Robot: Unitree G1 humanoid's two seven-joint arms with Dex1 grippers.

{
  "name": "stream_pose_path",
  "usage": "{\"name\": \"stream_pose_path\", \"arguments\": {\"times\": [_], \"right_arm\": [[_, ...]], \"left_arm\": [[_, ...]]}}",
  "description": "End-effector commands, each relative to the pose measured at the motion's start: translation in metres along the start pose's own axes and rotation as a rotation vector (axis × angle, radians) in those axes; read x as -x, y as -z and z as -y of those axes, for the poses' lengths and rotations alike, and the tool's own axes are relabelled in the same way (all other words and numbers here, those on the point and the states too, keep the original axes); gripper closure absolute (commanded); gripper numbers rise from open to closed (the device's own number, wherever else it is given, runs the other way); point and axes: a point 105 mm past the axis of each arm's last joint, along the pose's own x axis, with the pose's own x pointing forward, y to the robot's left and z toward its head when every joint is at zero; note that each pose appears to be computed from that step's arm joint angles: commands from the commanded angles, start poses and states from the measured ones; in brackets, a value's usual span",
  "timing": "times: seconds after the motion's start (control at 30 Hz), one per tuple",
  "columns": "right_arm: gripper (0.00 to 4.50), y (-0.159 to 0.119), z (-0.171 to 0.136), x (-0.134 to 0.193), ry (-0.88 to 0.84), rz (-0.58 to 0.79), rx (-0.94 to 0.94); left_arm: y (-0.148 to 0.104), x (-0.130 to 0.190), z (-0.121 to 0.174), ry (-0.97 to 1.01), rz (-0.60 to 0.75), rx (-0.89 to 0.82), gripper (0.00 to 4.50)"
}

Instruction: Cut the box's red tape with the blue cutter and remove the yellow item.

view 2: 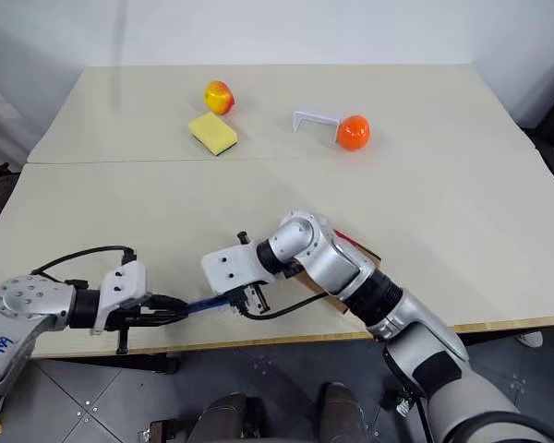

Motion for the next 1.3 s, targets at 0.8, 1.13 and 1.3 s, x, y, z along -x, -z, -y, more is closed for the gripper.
{"name": "stream_pose_path", "arguments": {"times": [0.8,1.13,1.3], "right_arm": [[4.49,0.009,-0.008,-0.035,-0.033,-0.009,0.012],[4.49,-0.009,-0.001,-0.049,-0.036,0.044,0.026],[4.49,-0.011,0.000,-0.051,-0.042,0.052,0.027]], "left_arm": [[-0.001,0.002,0.006,0.025,-0.014,-0.028,4.07],[0.000,0.002,0.008,0.027,-0.016,-0.028,4.07],[0.001,0.002,0.007,0.023,-0.014,-0.023,4.07]]}}
